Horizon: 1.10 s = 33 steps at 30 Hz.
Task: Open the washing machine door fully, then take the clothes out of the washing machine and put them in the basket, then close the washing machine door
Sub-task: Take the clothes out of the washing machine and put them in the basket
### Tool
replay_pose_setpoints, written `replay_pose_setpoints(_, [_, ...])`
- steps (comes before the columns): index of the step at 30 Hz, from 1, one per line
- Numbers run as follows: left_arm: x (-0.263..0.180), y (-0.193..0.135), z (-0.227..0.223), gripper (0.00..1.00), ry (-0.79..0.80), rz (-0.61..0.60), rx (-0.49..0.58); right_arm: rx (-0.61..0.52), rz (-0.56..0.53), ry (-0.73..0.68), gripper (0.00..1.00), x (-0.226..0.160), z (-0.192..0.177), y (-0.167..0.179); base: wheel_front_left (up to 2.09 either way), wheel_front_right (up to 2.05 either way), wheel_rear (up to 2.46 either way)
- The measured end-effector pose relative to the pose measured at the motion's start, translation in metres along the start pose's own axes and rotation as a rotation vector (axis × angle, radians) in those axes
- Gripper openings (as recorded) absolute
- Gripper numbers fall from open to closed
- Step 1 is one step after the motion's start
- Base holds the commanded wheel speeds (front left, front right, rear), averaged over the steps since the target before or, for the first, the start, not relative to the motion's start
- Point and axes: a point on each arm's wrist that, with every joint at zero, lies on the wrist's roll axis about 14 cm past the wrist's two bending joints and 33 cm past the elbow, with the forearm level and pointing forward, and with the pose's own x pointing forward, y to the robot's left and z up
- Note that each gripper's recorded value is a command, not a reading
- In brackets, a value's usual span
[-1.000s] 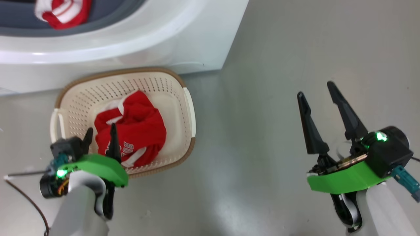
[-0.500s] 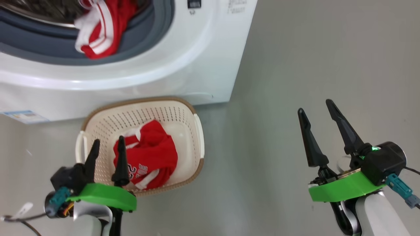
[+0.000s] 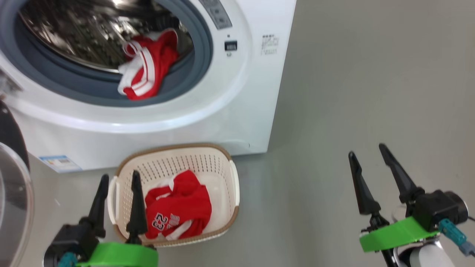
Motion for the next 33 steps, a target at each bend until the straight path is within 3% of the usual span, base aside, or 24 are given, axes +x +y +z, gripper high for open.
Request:
replay_pose_setpoints(16, [-0.060, 0.009, 0.033, 1.00, -0.082, 0.024, 0.085, 0.000, -0.016, -0.095, 1.00, -0.050, 0.037, 0.001, 0.00, 0.00, 0.00])
replay_pose_setpoints(33, [-0.070, 0.005, 0.031, 1.00, -0.070, 0.007, 0.103, 0.010, -0.015, -0.113, 1.00, -0.056, 0.042, 0.003, 0.00, 0.00, 0.00])
